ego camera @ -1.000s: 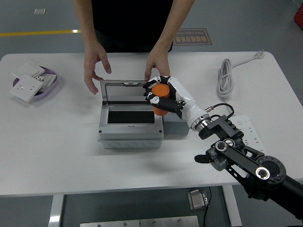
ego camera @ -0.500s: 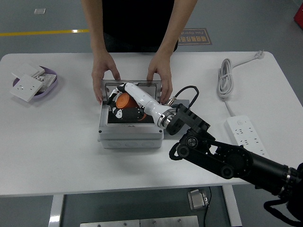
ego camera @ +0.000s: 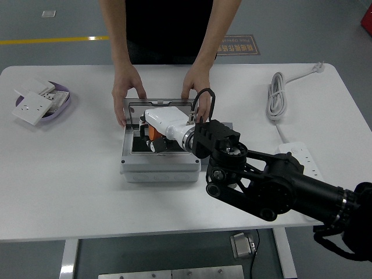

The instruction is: Pick up the cylinder from the cube,place it in the box,flap close box

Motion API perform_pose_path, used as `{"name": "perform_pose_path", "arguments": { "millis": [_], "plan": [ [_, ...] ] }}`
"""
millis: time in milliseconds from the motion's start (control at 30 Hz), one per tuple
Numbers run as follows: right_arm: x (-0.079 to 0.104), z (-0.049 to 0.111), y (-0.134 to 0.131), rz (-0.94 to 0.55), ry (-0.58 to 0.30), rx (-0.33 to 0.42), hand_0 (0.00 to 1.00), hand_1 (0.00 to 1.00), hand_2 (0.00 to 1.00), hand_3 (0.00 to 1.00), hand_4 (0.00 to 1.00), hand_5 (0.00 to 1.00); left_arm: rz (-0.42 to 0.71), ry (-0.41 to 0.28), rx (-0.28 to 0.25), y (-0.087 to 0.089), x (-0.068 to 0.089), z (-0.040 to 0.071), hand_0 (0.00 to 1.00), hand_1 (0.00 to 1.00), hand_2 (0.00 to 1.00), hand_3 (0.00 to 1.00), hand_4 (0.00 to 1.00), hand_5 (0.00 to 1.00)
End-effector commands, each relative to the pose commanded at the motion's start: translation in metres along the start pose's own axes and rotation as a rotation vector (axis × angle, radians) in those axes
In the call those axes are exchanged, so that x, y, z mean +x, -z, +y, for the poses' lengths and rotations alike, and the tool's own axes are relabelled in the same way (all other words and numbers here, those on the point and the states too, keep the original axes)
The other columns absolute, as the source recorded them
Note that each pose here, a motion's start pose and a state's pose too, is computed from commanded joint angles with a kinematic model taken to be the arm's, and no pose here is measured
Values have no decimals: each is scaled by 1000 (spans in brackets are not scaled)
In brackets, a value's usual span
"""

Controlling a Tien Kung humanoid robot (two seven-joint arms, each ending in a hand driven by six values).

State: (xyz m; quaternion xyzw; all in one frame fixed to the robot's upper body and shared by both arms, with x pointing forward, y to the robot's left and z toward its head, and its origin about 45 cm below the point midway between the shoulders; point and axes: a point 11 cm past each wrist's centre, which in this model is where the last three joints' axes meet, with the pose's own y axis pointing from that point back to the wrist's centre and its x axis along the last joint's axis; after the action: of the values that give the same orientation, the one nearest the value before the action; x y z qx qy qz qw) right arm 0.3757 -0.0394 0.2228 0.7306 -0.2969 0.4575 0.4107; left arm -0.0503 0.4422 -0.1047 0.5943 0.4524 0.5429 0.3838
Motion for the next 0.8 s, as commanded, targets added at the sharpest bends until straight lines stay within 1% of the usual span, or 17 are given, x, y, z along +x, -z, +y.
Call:
{"name": "perform_pose_path", "arguments": {
  "millis": [167, 200, 367, 400, 567, 600, 667, 767, 800],
  "plan": [
    [0, -2, -4, 75, -18, -37, 700, 664, 650, 670, 398, 282, -1, 0, -2, 0, 0, 0, 571, 612, 577, 593, 711, 239],
    [-1, -3, -4, 78, -15, -37, 821, 725, 727, 714, 574, 305, -1, 1, -3, 0, 0, 0, 571, 612, 577, 593, 711, 240],
    [-3, -3, 0, 63, -5, -12, 821, 725, 727, 714, 574, 305, -3, 2, -3, -1, -1, 0, 571, 612, 577, 593, 711, 240],
    [-4, -3, 0, 59, -3, -7, 834, 731, 744, 723, 645, 319, -4, 2, -3, -1, -1, 0, 570, 612, 576, 593, 710, 237],
    [-6, -3, 3, 37, -2, 15, 834, 731, 744, 723, 645, 319, -5, 3, -8, -2, -1, 0, 570, 612, 576, 593, 710, 237],
    [-6, -3, 2, 29, -3, 19, 831, 714, 729, 721, 681, 341, -5, 4, -9, -2, -1, 0, 570, 612, 575, 592, 709, 239],
    [-7, -2, 2, 11, -5, 25, 831, 714, 729, 721, 681, 341, -5, 5, -11, -1, -2, 0, 570, 612, 575, 592, 709, 239],
    [-7, 1, -3, -54, 1, 38, 831, 714, 729, 721, 681, 341, -7, 10, -17, 1, -4, 0, 570, 612, 575, 592, 709, 239],
    [-6, 3, -6, -92, 5, 45, 831, 705, 725, 728, 696, 359, -7, 12, -21, 1, -5, 0, 570, 612, 565, 592, 708, 235]
  ]
}}
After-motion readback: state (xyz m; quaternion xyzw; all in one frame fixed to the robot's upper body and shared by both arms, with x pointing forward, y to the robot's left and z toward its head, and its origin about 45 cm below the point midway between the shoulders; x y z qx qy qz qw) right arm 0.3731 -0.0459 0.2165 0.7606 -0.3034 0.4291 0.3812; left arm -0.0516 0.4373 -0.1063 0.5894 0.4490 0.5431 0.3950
